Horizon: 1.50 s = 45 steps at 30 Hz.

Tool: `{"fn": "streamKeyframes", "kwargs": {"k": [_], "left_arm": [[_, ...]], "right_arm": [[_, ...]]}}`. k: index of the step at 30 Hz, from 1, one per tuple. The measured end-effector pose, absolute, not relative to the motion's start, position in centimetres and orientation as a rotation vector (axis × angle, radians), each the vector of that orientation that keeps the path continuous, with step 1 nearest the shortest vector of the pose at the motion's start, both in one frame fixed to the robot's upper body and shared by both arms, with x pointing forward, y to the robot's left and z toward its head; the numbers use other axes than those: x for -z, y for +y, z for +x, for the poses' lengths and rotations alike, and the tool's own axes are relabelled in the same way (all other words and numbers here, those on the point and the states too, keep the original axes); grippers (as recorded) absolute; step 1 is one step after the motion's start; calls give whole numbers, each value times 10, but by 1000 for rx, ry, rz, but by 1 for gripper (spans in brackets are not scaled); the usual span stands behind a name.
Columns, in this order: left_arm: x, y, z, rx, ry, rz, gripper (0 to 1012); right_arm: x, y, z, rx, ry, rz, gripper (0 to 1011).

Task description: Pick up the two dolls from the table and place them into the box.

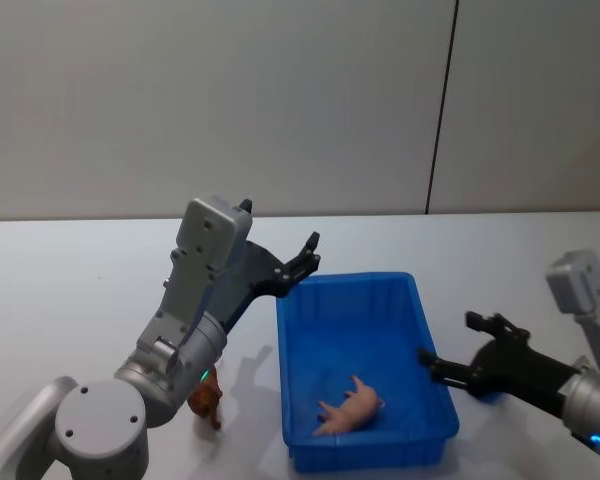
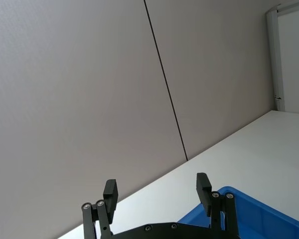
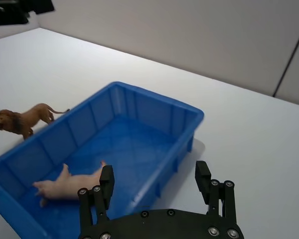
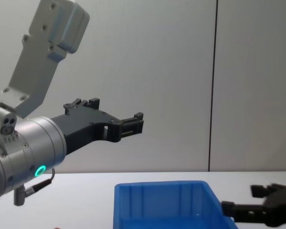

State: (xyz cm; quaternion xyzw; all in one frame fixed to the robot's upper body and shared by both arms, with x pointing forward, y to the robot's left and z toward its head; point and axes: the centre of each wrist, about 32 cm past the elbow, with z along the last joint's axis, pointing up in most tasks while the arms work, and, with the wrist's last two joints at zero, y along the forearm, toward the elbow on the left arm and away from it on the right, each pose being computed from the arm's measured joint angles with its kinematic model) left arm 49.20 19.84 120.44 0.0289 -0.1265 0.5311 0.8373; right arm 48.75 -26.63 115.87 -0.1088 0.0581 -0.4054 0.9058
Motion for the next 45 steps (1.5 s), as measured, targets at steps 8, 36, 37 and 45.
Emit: {"fn": "streamKeyframes", "kwargs": {"k": [8,36,37,45], "left_arm": [[-1204,198,492,-1124,-268,61,1000],[-1204,198,492,-1124,-268,61,1000],[-1204,198,492,-1124,-268,61,1000],[-1204,198,492,-1124,-268,61,1000]], "right_arm": [[-1152,-281,480,877,145,-254,1001],[-1123,-288,495,911,217,-374,832],[-1123,-288,495,912,218,-377,807],[-1118,-288,498,929,227,-400,560]]}}
